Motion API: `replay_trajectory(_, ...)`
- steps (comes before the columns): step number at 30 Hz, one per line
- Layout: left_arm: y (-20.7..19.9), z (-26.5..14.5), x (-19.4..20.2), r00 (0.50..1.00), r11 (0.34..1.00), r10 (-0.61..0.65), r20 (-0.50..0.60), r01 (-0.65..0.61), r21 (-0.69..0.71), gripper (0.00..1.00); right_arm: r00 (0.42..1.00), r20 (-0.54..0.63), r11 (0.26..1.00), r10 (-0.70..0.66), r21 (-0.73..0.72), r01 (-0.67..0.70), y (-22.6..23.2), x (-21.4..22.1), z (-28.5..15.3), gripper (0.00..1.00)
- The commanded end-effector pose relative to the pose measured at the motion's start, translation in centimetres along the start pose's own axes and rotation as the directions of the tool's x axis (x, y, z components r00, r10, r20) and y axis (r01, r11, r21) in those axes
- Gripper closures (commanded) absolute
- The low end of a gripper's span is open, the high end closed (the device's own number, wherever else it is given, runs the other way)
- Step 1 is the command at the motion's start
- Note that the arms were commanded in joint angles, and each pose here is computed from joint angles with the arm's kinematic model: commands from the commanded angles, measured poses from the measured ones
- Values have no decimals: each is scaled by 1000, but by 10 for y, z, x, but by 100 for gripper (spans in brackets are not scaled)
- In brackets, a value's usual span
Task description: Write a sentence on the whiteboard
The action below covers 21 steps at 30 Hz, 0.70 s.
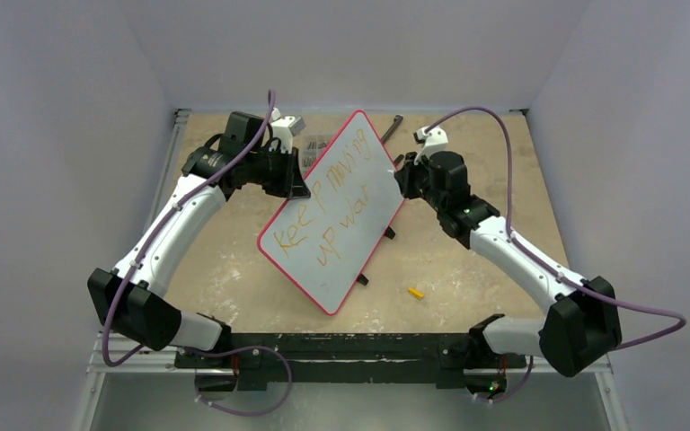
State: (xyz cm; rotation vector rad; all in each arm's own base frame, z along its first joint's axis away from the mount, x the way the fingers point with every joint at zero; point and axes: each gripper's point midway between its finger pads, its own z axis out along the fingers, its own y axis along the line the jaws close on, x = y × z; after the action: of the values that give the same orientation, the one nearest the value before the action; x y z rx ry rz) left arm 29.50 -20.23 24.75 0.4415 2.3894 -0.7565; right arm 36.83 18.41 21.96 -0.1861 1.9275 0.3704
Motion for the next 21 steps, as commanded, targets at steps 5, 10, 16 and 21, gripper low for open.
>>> replay_trajectory(5,20,-5,-3,994,989,110,20,-107,-101,100,1000,10,998,18,-64,-17,9,-9,16,100)
replay_trajectory(10,21,-4,-2,994,989,109,17,-106,-104,100,1000,2,997,16,-78,-16,12,-9,24,100)
replay_trajectory(16,21,-4,-3,994,989,108,18,-106,-103,100,1000,-1,996,14,-85,-14,13,-10,30,100)
replay_trajectory(21,20,-5,-3,994,989,110,20,-108,-101,100,1000,-4,996,14,-83,-15,14,-9,34,100)
